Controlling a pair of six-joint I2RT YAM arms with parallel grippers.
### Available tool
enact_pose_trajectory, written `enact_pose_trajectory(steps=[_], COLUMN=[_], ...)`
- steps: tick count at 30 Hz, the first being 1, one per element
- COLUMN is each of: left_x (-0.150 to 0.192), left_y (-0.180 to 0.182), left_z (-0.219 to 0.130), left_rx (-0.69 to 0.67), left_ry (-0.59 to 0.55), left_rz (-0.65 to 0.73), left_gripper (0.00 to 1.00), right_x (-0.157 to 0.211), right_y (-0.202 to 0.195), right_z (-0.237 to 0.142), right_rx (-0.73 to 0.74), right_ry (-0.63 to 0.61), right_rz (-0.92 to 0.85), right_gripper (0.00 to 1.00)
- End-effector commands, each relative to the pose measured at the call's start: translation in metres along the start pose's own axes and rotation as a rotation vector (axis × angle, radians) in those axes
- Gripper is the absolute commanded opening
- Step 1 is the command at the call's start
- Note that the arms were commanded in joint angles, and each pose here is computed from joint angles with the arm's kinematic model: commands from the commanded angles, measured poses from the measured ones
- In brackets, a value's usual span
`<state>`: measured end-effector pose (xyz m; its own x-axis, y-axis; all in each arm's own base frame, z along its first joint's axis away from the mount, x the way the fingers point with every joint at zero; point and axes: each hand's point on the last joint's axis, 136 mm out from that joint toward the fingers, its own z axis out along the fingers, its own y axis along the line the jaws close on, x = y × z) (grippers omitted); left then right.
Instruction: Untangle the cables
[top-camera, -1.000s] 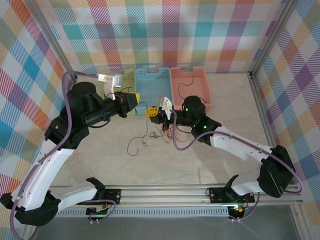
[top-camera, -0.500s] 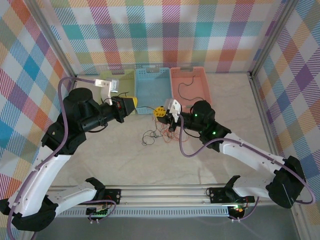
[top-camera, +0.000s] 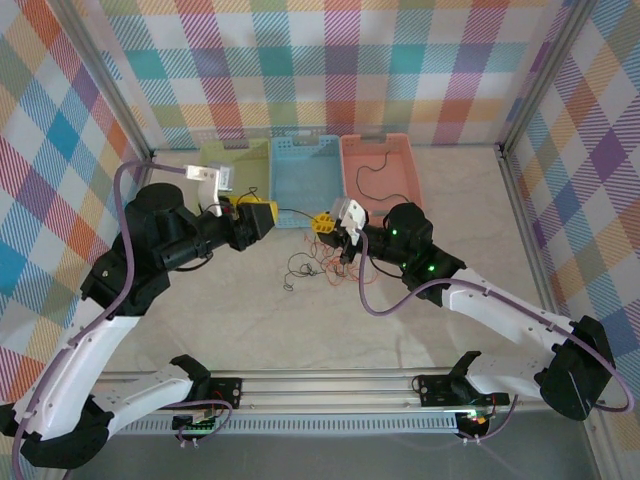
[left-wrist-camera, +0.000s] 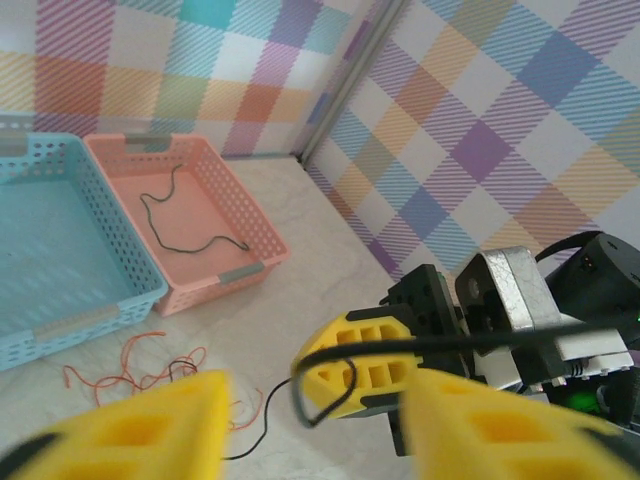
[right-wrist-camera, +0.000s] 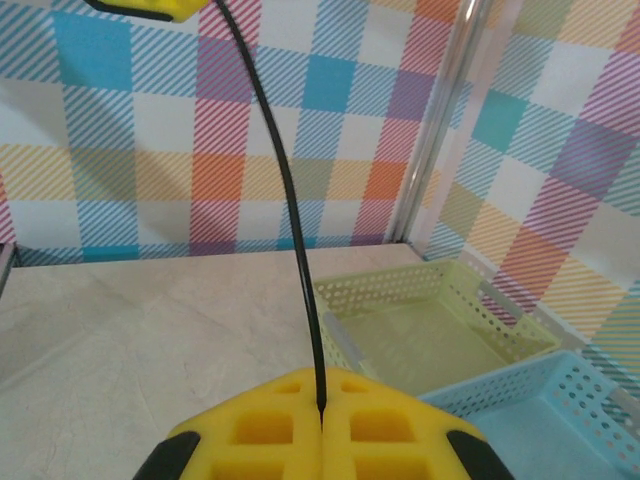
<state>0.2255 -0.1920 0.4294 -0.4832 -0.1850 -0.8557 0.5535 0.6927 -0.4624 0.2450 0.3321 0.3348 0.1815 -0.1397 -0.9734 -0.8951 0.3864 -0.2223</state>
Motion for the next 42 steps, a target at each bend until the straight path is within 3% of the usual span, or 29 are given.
enact_pose_trajectory(steps=[1, 5, 12, 19, 25, 32, 42], left_x=[-0.004, 0.006, 0.039, 0.105, 0.121, 0.134, 0.144], left_y=[0.012, 0.028, 0.055, 0.064, 0.071, 0.082, 0.09], left_z=[-0.019, -0.037, -0.065, -0.068, -0.071, -0.062, -0.061], left_rx=[-0.08, -0.162, -0.27, -0.193, -0.181, -0.215, -0.241], left_ry=[-0.047, -0.056, -0.042, 0.064, 0.033, 0.066, 0.089], left_rz=[0.033, 0.062, 0.065, 0.059, 0.041, 0.029, 0.034], left_gripper=[0.76, 0.87, 0.9, 0.88, 0.88, 0.87, 0.86], right_x=[-0.005, -0.001, 0.012, 0.023, 0.034, 0.078, 0.17], right_y=[-0.018, -0.051, -0.121, -0.187, -0.231, -0.264, -0.266], right_z=[0.0, 0.005, 0.018, 0.035, 0.062, 0.093, 0.127], right_rx=[0.068, 0.153, 0.283, 0.372, 0.408, 0.454, 0.451], right_ry=[0.005, 0.027, 0.061, 0.068, 0.077, 0.129, 0.22], right_rz=[0.015, 0.085, 0.254, 0.306, 0.363, 0.435, 0.603], right_gripper=[0.0, 0.0, 0.0, 0.0, 0.0, 0.0, 0.0])
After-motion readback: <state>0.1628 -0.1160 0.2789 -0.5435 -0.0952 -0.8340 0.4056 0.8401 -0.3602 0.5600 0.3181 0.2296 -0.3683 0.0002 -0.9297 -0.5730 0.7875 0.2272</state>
